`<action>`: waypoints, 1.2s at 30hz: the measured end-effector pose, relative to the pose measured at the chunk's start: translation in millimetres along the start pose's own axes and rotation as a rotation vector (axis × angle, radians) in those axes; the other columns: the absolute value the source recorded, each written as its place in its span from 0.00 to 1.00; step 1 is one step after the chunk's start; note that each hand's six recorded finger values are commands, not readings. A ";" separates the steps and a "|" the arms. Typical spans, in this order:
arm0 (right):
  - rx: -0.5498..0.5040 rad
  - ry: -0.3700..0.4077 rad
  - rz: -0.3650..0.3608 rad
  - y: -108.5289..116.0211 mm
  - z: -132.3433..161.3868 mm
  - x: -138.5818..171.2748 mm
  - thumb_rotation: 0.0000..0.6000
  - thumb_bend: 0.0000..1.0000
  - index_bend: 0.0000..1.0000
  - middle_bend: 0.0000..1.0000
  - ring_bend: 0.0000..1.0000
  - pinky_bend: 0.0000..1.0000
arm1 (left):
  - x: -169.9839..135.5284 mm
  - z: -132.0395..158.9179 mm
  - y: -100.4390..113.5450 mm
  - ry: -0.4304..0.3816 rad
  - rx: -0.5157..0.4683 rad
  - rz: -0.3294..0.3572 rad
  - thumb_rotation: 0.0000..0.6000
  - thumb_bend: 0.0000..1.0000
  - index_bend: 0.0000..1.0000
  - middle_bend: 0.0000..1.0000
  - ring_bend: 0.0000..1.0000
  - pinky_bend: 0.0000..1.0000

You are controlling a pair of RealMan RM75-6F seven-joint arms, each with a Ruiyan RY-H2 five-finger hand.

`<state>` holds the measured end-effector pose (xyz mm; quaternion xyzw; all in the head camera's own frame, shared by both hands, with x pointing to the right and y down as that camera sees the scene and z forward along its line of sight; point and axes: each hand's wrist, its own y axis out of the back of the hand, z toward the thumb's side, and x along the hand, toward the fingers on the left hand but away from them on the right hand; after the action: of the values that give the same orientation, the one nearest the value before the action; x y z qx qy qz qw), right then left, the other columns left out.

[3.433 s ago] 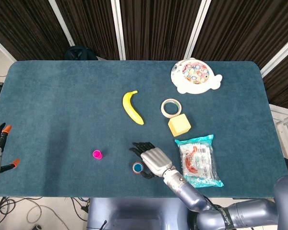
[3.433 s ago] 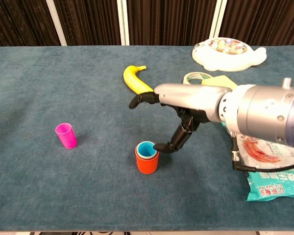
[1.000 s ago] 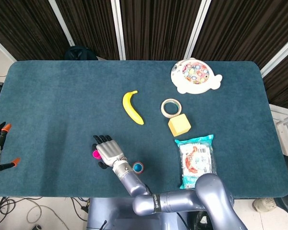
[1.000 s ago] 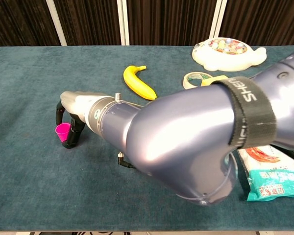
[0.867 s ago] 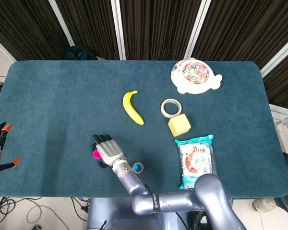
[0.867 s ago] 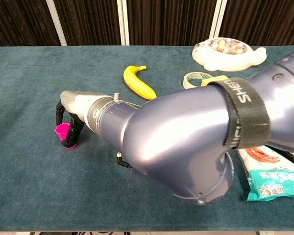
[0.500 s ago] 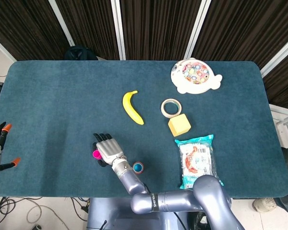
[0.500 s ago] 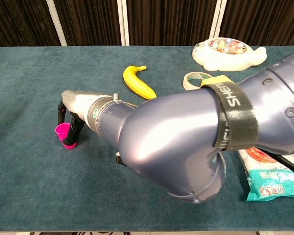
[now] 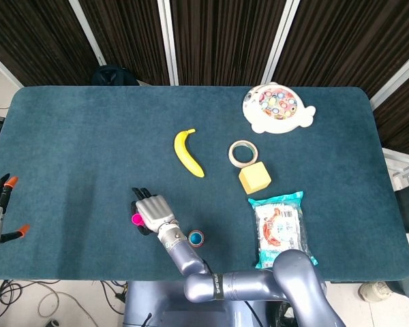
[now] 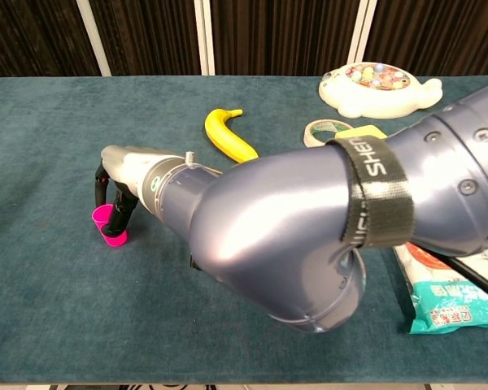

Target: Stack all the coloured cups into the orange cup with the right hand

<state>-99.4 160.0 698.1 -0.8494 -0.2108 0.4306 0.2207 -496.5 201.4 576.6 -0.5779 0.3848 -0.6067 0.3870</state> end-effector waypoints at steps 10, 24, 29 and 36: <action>-0.005 0.005 -0.002 0.1 3.6 -0.3 1.00 0.42 0.46 0.00 0.07 0.25 | 0.0 0.1 0.0 0.000 0.000 0.001 1.00 0.00 0.00 0.00 0.00 0.05; -0.016 -0.006 -0.009 1.7 1.2 -3.2 1.00 0.42 0.47 0.00 0.07 0.54 | -0.3 1.4 -1.6 -0.004 0.003 -0.004 1.00 0.00 0.00 0.00 0.00 0.05; -0.018 -0.007 -0.003 0.4 0.9 -4.3 1.00 0.42 0.48 0.00 0.07 0.62 | 0.0 0.8 -1.4 -0.001 0.003 -0.003 1.00 0.00 0.00 0.00 0.00 0.05; -0.031 0.006 -0.003 1.4 5.0 -2.6 1.00 0.42 0.49 0.00 0.07 0.69 | -0.2 2.2 -2.9 -0.007 0.005 -0.008 1.00 0.00 0.00 0.00 0.00 0.05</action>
<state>-104.6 158.4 696.3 -0.8537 -0.2181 0.4243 0.2089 -494.4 202.7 579.2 -0.5806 0.3798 -0.6073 0.3871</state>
